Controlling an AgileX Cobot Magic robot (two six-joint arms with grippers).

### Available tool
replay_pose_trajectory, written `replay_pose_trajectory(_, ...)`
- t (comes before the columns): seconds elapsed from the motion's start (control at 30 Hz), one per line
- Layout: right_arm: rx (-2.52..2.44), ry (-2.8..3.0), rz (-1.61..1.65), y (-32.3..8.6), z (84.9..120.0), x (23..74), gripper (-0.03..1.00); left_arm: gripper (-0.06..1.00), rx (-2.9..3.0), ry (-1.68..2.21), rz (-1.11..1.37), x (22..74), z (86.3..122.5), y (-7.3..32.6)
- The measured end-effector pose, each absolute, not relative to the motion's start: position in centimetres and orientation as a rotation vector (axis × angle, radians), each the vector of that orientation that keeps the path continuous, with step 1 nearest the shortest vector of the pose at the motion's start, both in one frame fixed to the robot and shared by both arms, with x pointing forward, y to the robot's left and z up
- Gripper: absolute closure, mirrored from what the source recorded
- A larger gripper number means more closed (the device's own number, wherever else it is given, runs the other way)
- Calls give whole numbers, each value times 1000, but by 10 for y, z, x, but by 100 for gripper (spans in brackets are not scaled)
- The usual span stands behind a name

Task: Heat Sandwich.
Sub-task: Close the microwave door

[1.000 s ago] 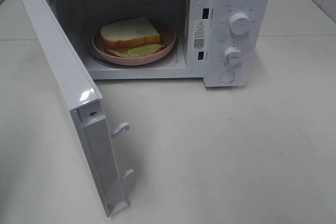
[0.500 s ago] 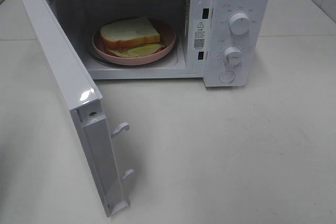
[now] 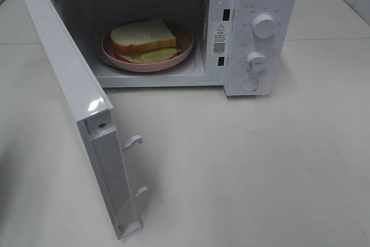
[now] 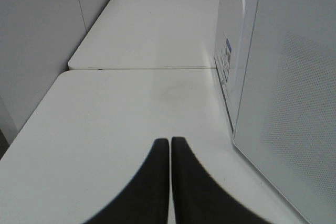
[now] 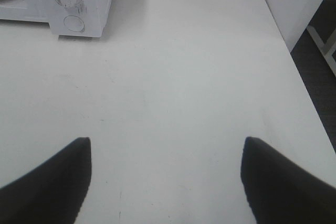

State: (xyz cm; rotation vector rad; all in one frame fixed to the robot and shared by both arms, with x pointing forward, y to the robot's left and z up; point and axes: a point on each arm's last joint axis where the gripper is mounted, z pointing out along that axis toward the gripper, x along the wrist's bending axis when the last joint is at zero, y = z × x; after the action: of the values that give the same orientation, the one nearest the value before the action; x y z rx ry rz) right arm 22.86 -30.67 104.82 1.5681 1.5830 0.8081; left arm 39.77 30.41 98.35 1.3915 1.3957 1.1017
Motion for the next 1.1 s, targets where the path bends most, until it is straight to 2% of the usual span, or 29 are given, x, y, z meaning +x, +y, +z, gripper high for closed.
replay_pose_trajectory(0.63,1568,1583,808,-307,1048,229,20,94,1575,1159,956,451,962,258)
replay_pose_trajectory(1.1,1568,1583,809,-307,1048,229,20,94,1666,1035,806,476,948,204)
